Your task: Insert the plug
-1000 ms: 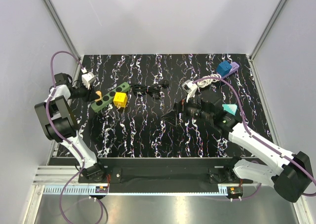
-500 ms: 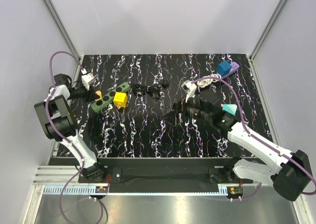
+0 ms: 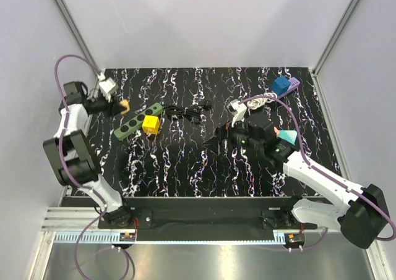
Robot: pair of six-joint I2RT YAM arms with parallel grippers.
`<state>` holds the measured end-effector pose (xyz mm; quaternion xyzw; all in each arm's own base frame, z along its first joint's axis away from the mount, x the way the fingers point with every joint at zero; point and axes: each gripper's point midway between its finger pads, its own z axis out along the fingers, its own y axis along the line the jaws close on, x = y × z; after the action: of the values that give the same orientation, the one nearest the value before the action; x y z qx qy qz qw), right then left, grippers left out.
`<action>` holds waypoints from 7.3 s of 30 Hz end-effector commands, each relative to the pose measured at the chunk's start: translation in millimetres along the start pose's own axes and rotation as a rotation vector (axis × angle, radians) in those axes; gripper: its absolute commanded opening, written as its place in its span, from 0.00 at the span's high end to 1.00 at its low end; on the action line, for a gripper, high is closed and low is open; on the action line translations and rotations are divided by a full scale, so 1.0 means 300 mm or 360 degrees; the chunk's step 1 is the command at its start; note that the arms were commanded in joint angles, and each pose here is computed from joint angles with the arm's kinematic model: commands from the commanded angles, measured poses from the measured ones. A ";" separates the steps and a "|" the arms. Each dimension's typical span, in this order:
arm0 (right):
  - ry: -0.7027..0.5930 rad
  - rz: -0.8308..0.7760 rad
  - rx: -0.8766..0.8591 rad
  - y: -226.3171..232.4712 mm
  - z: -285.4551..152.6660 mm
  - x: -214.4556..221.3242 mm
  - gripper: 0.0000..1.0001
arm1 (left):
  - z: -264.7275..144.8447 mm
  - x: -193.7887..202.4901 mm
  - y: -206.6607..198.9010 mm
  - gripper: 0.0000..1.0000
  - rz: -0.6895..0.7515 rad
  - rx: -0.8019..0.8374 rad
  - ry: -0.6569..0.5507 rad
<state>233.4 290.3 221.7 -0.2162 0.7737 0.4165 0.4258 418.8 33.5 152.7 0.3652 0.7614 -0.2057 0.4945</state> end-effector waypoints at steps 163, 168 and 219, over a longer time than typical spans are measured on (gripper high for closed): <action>-0.1237 -0.0653 -0.0126 0.211 -0.337 -0.195 0.00 | -0.028 0.252 0.034 1.00 0.0171 -0.0165 0.0696; -0.1242 -0.0651 -0.0116 0.208 -0.339 -0.197 0.00 | -0.031 0.273 0.027 1.00 0.0162 -0.0149 0.0694; -0.1236 -0.0648 -0.0150 0.221 -0.349 -0.193 0.00 | -0.021 0.240 -0.089 1.00 0.0222 -0.0065 0.0685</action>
<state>173.9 243.5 316.4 -0.2235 0.4982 0.3957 0.7384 390.2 60.8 82.1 0.4358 0.8309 -0.0500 0.3422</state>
